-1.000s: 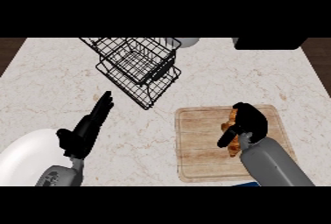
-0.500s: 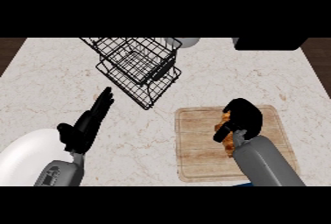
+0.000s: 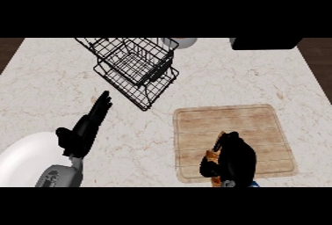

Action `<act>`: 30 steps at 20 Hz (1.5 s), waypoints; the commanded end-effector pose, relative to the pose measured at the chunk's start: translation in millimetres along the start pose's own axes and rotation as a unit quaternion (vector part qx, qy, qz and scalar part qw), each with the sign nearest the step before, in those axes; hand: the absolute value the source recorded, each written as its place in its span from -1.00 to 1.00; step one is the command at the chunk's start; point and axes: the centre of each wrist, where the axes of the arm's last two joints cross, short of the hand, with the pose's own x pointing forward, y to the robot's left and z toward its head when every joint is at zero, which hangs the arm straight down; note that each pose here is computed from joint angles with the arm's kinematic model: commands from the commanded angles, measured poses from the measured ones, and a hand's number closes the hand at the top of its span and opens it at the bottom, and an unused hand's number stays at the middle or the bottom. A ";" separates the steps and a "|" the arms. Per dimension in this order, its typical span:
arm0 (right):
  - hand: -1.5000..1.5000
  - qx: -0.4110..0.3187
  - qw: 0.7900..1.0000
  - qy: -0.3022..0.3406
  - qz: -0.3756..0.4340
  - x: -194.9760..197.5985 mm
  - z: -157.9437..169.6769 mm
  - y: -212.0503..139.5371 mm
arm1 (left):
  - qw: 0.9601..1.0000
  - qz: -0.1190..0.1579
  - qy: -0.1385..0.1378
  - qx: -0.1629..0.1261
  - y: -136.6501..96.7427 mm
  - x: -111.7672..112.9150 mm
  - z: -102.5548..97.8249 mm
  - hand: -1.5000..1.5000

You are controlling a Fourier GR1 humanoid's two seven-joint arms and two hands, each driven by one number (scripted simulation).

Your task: Pick the croissant from the cutting board and place it in the tiered basket

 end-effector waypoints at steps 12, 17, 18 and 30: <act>1.00 -0.186 0.957 -0.071 -0.213 51.0 85.9 -105.5 | 1.000 -0.004 -0.011 -0.005 2.3 2.0 -9.8 0.00; 1.00 -0.190 0.951 -0.095 -0.226 67.7 86.0 -144.2 | 1.000 0.004 -0.014 -0.015 3.3 25.1 -26.8 0.00; 1.00 -0.191 0.950 -0.096 -0.225 75.8 81.4 -151.0 | 1.000 -0.005 -0.005 -0.020 -5.5 1.7 -7.0 0.00; 1.00 -0.180 0.943 -0.069 -0.270 162.4 26.6 -223.4 | 0.999 -0.012 -0.013 -0.048 -20.0 5.8 -13.6 0.00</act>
